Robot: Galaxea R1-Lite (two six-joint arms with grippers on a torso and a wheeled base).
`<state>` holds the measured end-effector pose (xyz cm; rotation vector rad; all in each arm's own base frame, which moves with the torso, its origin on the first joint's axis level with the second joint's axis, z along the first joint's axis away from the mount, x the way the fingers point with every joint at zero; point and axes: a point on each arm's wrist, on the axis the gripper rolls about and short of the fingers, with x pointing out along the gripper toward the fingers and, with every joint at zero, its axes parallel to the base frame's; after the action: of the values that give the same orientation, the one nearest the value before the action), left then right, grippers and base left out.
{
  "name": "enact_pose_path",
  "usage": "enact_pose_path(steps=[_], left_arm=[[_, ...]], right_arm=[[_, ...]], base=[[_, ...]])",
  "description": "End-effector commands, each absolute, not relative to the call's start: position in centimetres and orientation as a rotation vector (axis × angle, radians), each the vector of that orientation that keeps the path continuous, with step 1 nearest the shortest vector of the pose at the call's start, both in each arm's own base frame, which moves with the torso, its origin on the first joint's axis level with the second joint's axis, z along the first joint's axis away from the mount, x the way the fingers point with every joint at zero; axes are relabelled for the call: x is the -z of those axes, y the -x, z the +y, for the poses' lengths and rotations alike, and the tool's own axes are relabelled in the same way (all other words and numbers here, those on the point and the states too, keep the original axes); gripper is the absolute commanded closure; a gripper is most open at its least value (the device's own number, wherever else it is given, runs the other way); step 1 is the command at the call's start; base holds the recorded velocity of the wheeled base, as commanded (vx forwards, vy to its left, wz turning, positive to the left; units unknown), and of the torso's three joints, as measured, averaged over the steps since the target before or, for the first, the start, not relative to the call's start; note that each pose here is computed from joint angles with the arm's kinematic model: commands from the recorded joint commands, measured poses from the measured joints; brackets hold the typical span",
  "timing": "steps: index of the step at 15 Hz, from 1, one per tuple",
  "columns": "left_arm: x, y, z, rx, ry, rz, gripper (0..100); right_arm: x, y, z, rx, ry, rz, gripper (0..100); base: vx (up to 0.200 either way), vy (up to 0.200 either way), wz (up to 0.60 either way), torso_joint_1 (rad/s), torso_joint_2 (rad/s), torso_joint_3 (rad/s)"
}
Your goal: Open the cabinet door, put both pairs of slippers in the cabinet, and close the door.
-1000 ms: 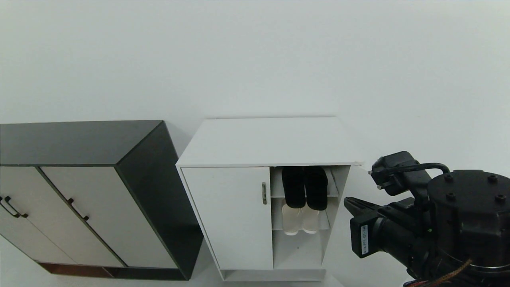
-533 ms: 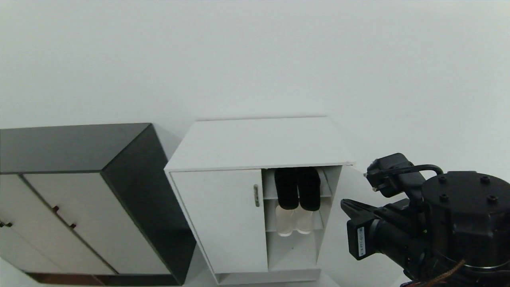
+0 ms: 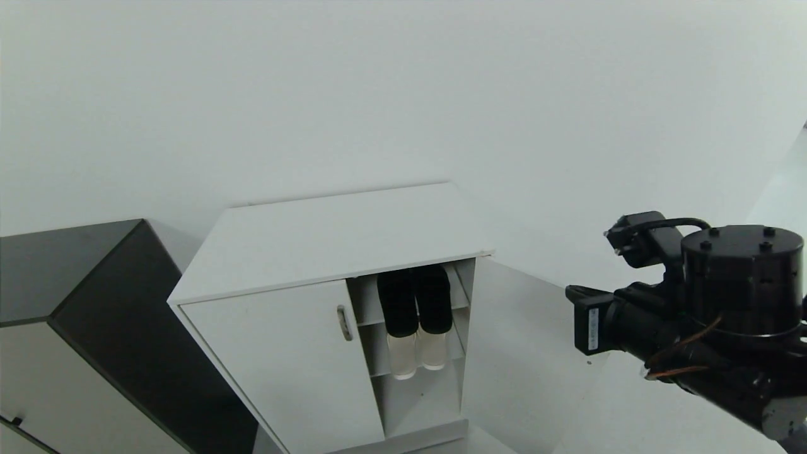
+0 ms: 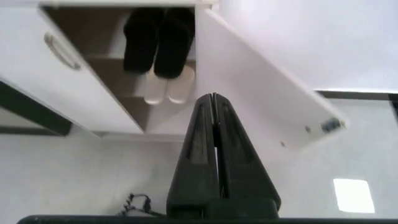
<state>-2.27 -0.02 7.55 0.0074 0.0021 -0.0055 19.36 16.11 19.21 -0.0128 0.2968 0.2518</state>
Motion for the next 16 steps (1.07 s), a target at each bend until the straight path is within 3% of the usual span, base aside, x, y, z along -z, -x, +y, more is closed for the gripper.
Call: enact_pose_path(steps=[1,8,16], left_arm=[[-7.6,2.3,0.0,0.005,-0.008,0.002,100],[-7.6,2.3,0.0,0.005,-0.006,0.002,100],[-7.6,2.3,0.0,0.003,0.000,0.002,100]], right_arm=[[-19.6,-21.9,14.2,-0.186,-0.023,0.288,100],[-17.4,-28.1,12.3,-0.069,-0.108,0.322,100],[-14.9,-34.6,9.9,0.053,-0.180,0.344,100]], base=[[0.000,0.000,0.00,0.000,0.00,0.000],[-0.171,0.000,0.00,-0.001,0.00,0.003],[0.000,0.000,0.00,0.000,0.00,0.000]])
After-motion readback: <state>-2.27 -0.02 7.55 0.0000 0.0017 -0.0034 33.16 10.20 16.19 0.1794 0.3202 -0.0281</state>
